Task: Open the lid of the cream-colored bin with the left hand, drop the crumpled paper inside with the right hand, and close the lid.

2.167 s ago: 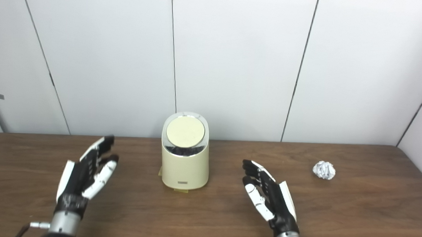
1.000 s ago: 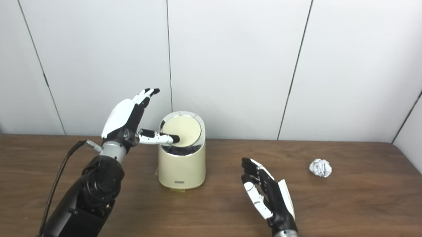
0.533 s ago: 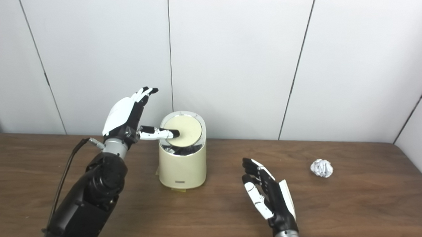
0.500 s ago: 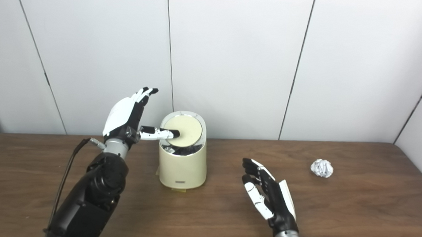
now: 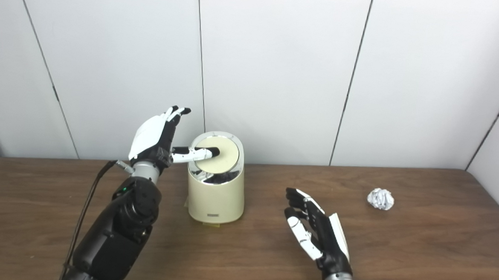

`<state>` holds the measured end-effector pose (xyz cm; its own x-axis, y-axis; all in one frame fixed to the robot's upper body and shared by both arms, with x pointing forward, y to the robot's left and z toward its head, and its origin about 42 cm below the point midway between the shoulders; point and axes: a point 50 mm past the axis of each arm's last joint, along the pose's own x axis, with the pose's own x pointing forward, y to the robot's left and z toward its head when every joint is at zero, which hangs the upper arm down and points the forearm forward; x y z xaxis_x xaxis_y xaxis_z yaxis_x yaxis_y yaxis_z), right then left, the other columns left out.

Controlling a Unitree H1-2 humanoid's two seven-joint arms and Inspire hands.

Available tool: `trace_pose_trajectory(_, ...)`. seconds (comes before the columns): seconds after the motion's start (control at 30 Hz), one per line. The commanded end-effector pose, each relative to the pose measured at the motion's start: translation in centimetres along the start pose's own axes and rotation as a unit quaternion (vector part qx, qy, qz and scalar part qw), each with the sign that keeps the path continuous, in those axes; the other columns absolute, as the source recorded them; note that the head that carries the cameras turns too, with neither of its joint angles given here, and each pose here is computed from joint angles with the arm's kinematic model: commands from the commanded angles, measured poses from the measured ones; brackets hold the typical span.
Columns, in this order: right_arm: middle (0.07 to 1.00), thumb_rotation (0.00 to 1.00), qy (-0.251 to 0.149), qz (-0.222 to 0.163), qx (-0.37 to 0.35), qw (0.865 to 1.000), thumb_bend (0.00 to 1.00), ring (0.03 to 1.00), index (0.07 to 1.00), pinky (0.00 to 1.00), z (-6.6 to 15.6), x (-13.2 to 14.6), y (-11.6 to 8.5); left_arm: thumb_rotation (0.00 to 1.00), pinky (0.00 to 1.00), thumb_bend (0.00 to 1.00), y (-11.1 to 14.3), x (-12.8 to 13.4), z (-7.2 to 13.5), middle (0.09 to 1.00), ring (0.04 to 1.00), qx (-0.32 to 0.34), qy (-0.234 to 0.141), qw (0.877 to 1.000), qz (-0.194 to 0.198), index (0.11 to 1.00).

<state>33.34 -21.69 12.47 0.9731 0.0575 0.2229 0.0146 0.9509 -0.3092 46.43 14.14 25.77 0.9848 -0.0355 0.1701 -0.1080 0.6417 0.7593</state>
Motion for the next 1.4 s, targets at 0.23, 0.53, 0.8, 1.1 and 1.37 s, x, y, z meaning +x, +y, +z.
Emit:
trace_pose_trajectory(0.23,0.807,0.78,-0.002,-0.003,0.005,1.0,0.22,0.797,0.805,0.73,-0.3,-1.1,0.8,0.29,1.0,1.0,1.9,1.8,1.7,0.987,1.0,0.214,-0.066,0.972,0.065,0.978)
trace_pose_trajectory(0.53,0.813,0.81,0.003,-0.002,0.008,1.0,0.22,0.806,0.809,0.74,-0.3,-1.2,0.8,0.2,1.0,1.0,1.2,1.6,0.2,0.998,1.0,0.35,-0.099,0.929,0.071,0.987)
trace_pose_trajectory(0.8,0.811,0.81,0.001,-0.001,0.008,1.0,0.22,0.803,0.811,0.73,-0.4,-1.1,0.8,0.35,1.0,1.0,1.8,1.8,-0.9,0.985,1.0,0.347,-0.086,0.931,0.07,0.979)
trace_pose_trajectory(1.1,0.812,0.83,0.003,0.0,0.004,1.0,0.22,0.803,0.808,0.73,-0.5,-1.0,0.8,1.0,1.0,0.9,3.5,1.8,1.4,0.944,0.983,0.193,-0.078,0.975,0.079,0.935)
trace_pose_trajectory(1.37,0.81,0.81,0.005,-0.002,0.009,1.0,0.21,0.798,0.809,0.73,-0.8,-0.7,1.0,1.0,1.0,0.94,6.0,2.6,3.8,0.965,0.994,0.062,-0.056,0.992,0.094,0.944)
